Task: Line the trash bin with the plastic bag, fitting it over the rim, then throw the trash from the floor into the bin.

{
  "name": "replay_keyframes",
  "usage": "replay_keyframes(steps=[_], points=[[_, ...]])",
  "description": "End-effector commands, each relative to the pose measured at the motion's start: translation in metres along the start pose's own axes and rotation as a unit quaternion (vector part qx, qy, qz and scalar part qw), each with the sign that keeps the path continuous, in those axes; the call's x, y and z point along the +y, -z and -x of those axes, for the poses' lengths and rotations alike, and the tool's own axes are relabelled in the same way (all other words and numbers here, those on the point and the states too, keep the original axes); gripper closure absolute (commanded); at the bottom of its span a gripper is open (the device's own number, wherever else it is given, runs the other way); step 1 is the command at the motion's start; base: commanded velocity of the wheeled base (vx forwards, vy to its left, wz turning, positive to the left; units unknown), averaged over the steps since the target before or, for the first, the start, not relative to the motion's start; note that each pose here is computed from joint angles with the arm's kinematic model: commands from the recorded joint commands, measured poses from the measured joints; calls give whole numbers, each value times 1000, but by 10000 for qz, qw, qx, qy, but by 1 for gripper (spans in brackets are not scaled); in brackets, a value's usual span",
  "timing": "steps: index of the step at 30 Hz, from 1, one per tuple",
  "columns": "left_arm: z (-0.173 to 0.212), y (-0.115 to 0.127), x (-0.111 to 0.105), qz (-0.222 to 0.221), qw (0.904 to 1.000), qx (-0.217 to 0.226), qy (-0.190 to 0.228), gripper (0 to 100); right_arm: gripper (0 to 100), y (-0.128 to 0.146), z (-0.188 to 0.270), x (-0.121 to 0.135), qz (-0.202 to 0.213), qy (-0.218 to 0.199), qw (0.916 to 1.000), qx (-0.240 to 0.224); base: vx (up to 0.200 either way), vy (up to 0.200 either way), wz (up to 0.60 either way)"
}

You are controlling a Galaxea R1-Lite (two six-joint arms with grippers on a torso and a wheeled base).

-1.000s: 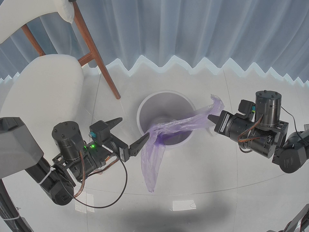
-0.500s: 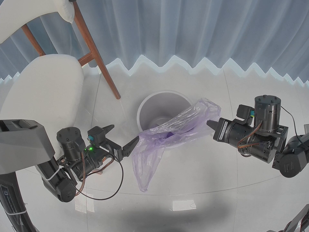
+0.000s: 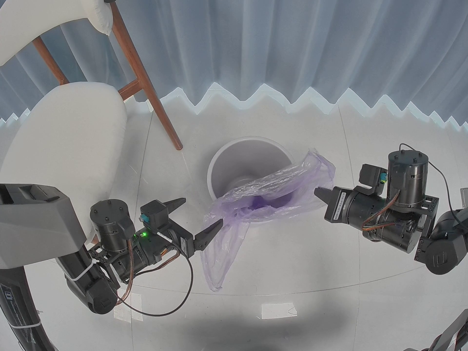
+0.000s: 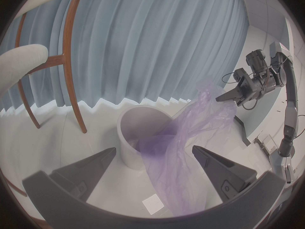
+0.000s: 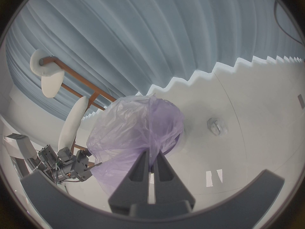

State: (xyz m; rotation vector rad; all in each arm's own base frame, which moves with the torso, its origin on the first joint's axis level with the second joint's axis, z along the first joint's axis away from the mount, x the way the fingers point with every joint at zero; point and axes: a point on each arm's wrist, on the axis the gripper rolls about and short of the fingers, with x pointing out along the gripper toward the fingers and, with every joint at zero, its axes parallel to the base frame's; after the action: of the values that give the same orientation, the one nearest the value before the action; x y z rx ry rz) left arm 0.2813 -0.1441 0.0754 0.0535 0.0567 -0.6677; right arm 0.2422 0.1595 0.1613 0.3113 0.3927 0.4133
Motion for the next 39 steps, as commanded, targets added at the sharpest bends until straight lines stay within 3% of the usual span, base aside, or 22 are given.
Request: replay_keyframes(steps=[1, 10, 11, 18, 22, 25, 27, 30, 36, 39], points=[[-6, 11, 0, 31, 9999, 147, -4, 0, 100, 3, 4, 3, 52, -22, 10000, 15, 0, 0, 0], [-21, 16, 28, 151, 9992, 19, -378, 0, 100, 0, 10, 9, 121, -105, 9998, -68, 0, 0, 0], [-20, 19, 28, 170, 9992, 63, -353, 100, 100, 1, 10, 9, 122, -99, 9999, -55, 0, 0, 0], [-24, 16, 24, 299, 9992, -18, -271, 100, 100, 0, 9, 7, 111, -72, 9999, -65, 0, 0, 0], [-24, 1, 16, 966, 9949, -252, -112, 100, 100, -7, 8, 4, 31, -134, 9998, -133, 0, 0, 0], [-25, -11, 17, 1073, 9933, -436, -49, 100, 100, -10, 10, 5, -36, -331, 9994, -118, 0, 0, 0], [-32, -22, 21, 1046, 9928, -578, -47, 100, 100, -17, 14, 3, -192, -531, 9983, -129, 0, 0, 0], [-53, -44, 43, 1077, 9919, -660, -161, 100, 100, -36, 8, -9, -520, -881, 9947, -114, 0, 0, 0], [-73, -62, 64, 1334, 9896, -540, 74, 100, 100, -52, -10, -33, -776, -963, 9923, 51, 0, 0, 0], [-88, -68, 73, 1601, 9860, -466, 71, 100, 100, -61, -34, -50, -860, -791, 9931, 95, 0, 0, 0]])
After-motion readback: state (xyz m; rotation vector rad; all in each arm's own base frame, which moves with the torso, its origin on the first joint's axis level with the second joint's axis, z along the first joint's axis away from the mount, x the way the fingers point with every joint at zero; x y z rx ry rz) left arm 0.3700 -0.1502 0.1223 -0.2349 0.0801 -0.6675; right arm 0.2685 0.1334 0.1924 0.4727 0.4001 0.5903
